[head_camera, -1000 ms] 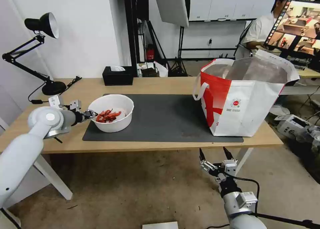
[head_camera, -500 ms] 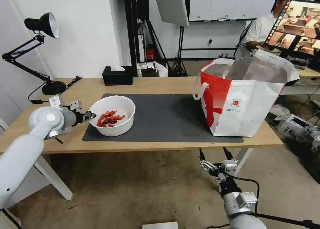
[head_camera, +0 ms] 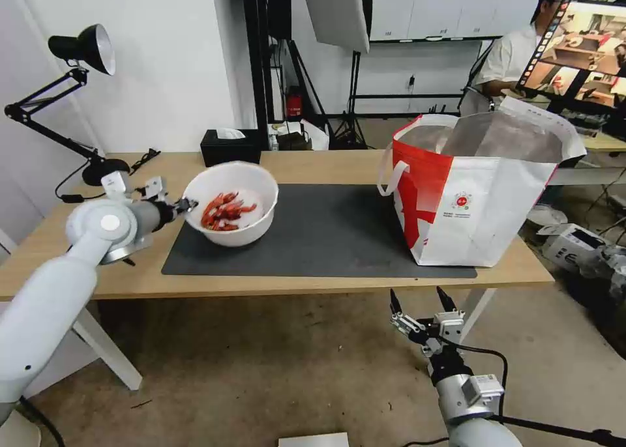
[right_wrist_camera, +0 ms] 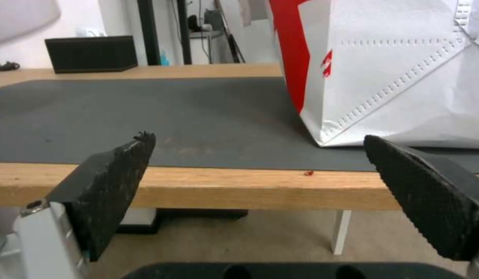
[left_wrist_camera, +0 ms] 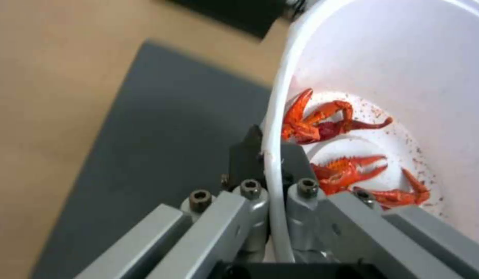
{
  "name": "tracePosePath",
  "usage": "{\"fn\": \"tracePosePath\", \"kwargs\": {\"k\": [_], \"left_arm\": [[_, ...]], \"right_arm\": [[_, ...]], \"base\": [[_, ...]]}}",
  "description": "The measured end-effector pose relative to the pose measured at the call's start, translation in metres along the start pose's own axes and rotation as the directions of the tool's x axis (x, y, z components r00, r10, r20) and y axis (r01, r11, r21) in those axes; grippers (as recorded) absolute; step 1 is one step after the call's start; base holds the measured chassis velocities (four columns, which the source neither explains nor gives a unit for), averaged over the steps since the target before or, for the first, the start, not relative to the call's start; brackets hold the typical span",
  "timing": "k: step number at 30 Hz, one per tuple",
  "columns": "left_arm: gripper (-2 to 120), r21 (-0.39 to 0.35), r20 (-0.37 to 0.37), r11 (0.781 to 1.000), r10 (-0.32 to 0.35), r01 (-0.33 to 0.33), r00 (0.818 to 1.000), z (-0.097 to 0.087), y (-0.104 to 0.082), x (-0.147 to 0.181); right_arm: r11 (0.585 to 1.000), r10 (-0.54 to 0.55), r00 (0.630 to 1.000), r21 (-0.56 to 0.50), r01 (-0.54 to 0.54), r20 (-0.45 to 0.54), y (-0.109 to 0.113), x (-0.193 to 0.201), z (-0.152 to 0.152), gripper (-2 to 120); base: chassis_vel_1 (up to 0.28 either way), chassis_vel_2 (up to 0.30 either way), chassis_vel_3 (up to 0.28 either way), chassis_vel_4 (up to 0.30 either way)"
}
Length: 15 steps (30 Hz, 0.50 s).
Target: Pick up the trash from the table and place it into the takeout bag.
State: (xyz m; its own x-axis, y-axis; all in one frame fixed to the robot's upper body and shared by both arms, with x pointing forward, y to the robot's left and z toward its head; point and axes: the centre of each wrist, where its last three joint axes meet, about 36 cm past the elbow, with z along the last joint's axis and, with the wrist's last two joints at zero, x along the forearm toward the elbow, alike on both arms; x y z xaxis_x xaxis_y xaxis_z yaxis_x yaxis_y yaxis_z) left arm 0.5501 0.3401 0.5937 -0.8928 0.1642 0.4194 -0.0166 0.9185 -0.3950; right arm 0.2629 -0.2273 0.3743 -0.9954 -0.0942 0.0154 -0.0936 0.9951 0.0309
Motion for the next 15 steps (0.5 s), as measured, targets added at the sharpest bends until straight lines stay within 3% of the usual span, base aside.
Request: {"fn": "tracePosePath", "kwargs": {"k": [7,12,15], "left_arm": [[0,-0.008,0.154,0.999,0.051,-0.05,0.987,-0.004,-0.035,-0.006],[0,-0.016,0.175,0.998,0.065,-0.063,0.982,-0.009,-0.047,-0.008],[0,-0.023,0.19,0.996,0.088,-0.085,0.978,-0.022,-0.063,-0.011]], "right_arm": [[1.0,0.0,1.0,0.0,0.0,0.0,0.0,0.0,0.0,100],[1.0,0.0,1.0,0.0,0.0,0.0,0.0,0.0,0.0,100],[1.0,0.0,1.0,0.0,0.0,0.0,0.0,0.0,0.0,100]], "base": [[0.0,0.0,0.0,0.0],[0.0,0.0,0.0,0.0],[0.0,0.0,0.0,0.0]]}}
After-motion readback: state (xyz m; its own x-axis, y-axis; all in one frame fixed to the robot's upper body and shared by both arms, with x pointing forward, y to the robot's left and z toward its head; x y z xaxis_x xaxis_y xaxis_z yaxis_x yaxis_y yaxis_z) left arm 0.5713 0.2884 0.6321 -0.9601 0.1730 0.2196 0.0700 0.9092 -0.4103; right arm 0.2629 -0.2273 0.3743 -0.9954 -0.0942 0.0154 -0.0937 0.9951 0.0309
